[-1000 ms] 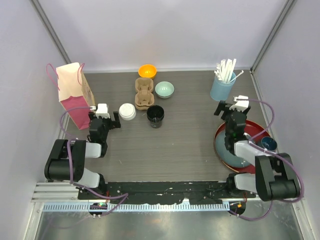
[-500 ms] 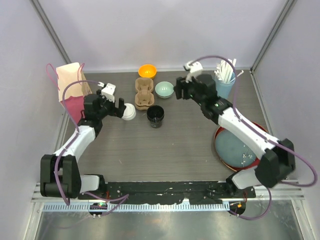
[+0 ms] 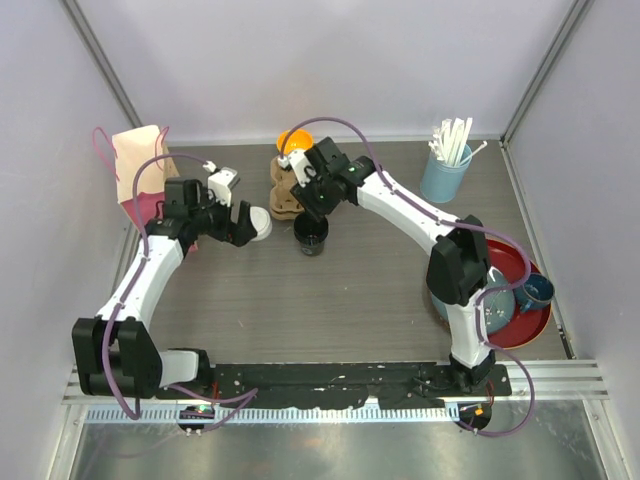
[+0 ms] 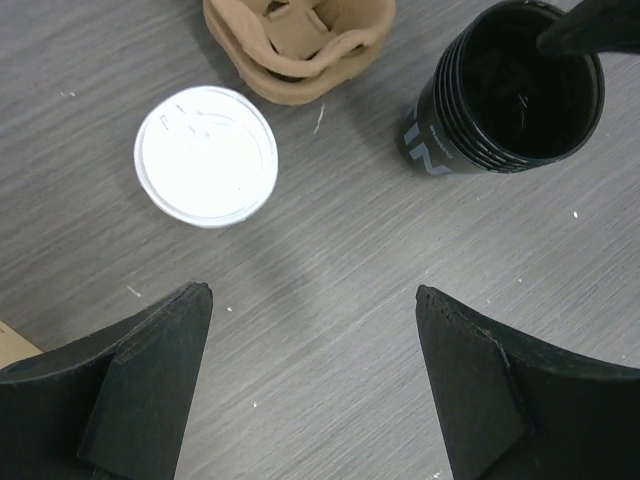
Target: Pack the takeout coffee
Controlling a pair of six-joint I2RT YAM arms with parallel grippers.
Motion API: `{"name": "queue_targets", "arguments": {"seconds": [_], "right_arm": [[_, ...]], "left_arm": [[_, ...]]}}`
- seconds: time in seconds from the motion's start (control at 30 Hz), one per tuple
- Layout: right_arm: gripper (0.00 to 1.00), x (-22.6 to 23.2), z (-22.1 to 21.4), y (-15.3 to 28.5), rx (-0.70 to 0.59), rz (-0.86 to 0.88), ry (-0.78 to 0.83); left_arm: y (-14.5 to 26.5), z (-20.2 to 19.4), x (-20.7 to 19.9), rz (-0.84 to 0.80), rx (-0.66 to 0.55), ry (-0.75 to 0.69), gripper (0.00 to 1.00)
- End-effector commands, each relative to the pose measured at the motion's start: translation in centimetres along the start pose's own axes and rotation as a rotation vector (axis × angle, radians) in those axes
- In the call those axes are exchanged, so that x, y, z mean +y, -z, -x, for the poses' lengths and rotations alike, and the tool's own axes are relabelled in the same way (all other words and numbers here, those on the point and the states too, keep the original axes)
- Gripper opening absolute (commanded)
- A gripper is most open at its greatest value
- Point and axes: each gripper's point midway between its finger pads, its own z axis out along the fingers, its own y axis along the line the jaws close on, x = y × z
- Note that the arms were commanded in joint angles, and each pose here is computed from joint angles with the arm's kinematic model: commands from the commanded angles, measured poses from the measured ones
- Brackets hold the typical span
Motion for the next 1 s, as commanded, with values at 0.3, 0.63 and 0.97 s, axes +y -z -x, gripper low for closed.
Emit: {"name": "queue_targets", "arguments": {"seconds": [0.3, 0.63, 0.97], "right_arm": [[0.42, 0.3, 0.5, -0.1, 0.069, 0.063, 0.166], [0.37, 0.5, 0.8, -0.8, 0.085, 0.098, 0.214], [0.36, 0.2, 0.4, -1.9, 0.102, 0.1, 0.255]], "left_arm": [[-0.1, 0.3, -0.9, -0.054, 0.015, 0.048, 0.87], [-0.3, 0.4, -1.0, -0.064, 0.005, 0.051, 0.86], [-0.3, 0.3, -1.4, -0.082, 0.004, 0.048, 0.84]]}}
